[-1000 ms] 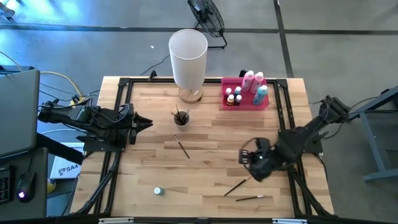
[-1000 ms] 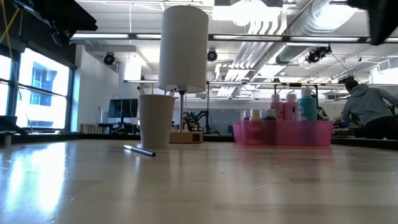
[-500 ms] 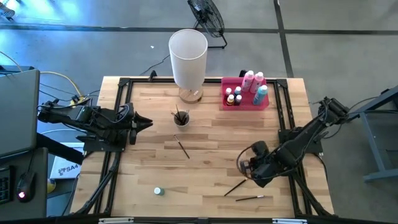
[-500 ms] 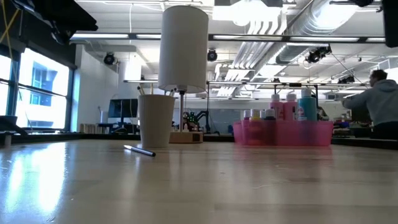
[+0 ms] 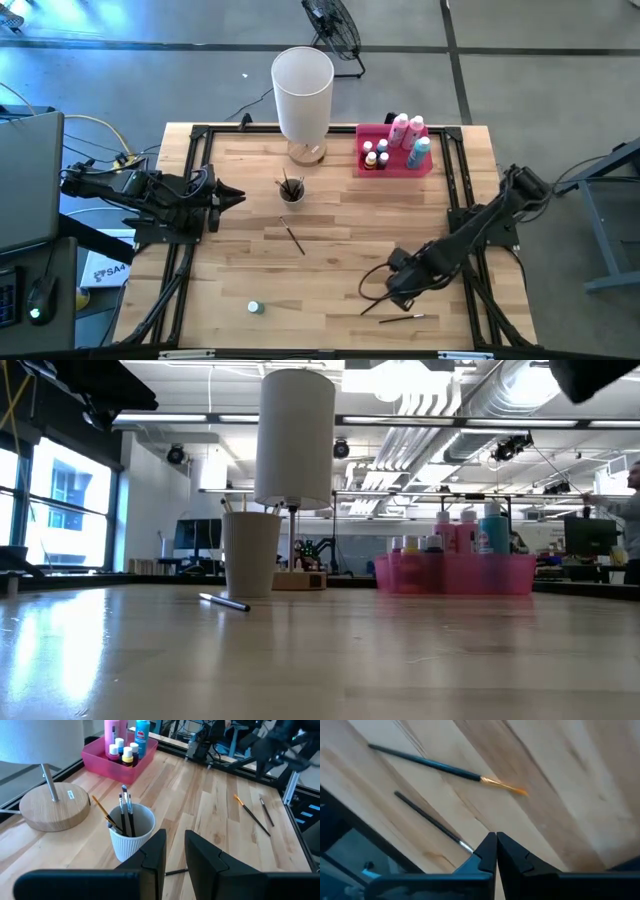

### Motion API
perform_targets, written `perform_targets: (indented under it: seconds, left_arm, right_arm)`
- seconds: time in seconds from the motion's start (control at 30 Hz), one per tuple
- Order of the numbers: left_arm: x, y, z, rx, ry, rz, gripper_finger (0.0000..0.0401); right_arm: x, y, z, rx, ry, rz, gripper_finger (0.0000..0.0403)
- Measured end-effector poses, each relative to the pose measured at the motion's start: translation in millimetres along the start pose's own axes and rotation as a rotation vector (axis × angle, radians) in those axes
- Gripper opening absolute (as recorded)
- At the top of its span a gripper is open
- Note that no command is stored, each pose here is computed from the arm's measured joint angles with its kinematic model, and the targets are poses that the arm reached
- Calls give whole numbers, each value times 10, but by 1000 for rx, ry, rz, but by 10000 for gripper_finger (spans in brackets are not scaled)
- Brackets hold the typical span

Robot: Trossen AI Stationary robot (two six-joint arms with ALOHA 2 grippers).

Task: Pick & Place Paint Supplies
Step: Put the golden paint brush into the white cup

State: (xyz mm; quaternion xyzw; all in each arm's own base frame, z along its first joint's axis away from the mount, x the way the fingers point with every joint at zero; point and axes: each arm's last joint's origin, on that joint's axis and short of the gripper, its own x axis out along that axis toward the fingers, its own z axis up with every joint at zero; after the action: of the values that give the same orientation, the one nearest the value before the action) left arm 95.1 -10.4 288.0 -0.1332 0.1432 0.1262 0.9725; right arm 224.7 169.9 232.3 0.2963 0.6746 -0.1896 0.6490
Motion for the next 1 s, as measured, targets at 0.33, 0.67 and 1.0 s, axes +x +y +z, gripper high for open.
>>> perform_targets:
  seconds: [0.33,0.67,1.0]
  left_arm:
    - [0,0,0,-1,0,0,70]
    - [0,0,0,-9,1,-1,70]
    - [0,0,0,-13,1,-2,70]
  right_arm:
    - [555,221,111,91,39,-81,3]
    - [789,249,142,80,47,-61,3]
    - [946,116,164,146,36,-81,3]
